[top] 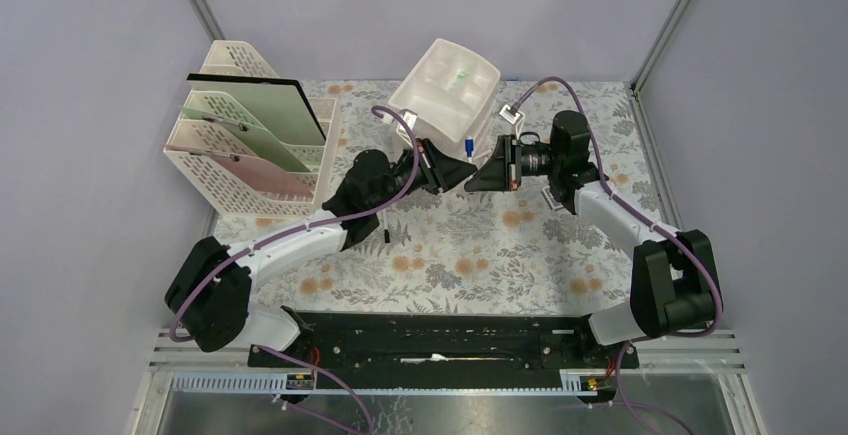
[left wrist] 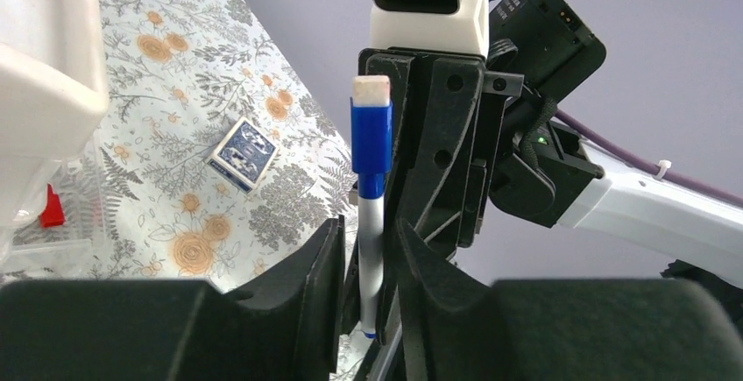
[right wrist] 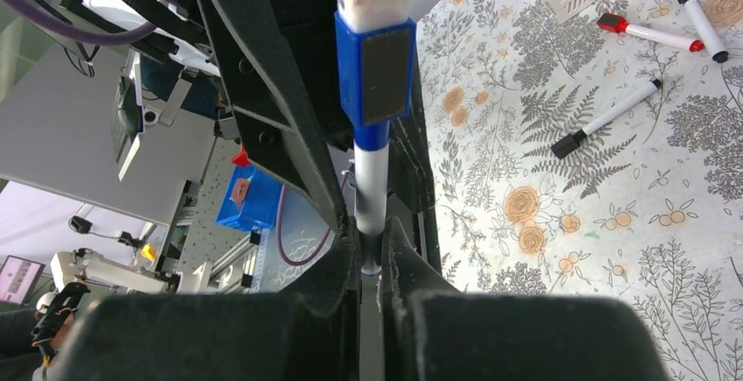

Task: Organize the desk
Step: Place the stationery in the drawer.

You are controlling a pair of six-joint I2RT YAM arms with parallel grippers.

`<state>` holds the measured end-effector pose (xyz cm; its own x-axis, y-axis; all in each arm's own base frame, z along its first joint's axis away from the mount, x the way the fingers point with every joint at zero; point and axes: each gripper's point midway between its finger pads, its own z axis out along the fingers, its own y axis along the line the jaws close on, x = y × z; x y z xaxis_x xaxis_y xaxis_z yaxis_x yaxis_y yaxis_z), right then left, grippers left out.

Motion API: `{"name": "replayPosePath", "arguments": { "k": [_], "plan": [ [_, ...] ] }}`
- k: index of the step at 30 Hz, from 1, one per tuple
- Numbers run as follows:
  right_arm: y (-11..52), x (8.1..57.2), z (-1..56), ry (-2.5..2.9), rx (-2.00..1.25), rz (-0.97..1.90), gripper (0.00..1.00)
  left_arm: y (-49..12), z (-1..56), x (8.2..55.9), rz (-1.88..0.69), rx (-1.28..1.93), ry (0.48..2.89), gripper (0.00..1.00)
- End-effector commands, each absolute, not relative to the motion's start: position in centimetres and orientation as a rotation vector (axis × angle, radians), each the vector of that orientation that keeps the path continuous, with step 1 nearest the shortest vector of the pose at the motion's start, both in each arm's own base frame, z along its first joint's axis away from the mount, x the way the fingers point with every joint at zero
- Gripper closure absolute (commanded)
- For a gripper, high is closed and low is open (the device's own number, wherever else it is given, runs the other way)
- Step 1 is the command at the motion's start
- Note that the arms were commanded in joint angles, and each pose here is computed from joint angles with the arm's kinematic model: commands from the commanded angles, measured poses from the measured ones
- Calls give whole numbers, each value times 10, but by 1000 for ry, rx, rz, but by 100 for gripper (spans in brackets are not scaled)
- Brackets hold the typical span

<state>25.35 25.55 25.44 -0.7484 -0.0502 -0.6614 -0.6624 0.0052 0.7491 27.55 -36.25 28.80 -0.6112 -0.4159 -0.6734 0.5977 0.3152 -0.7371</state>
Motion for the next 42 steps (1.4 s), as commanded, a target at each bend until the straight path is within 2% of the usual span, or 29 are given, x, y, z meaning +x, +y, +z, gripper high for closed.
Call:
{"name": "replayPosePath", "arguments": {
  "k": [1, 7, 13, 21, 31, 42],
  "plan": [
    [258, 254, 263, 1777, -824, 1762, 100, -360, 322, 280, -1434, 156, 1601, 60],
    [255, 253, 255, 1777, -877, 1749, 100, -338, 327, 283, -1260, 178, 1611, 25],
    [240, 267, 249, 1785, -826, 1703, 100, -286, 339, 286, -994, 149, 1556, 2],
    [205, 303, 226, 1864, -645, 1528, 99, -225, 324, 281, -821, 27, 1566, 1],
    [184, 342, 187, 2066, -482, 1242, 98, -198, 278, 277, -738, -87, 1699, 1],
    [186, 390, 164, 2201, -265, 1274, 97, -186, 247, 271, -708, -165, 1775, 1]
  ]
}}
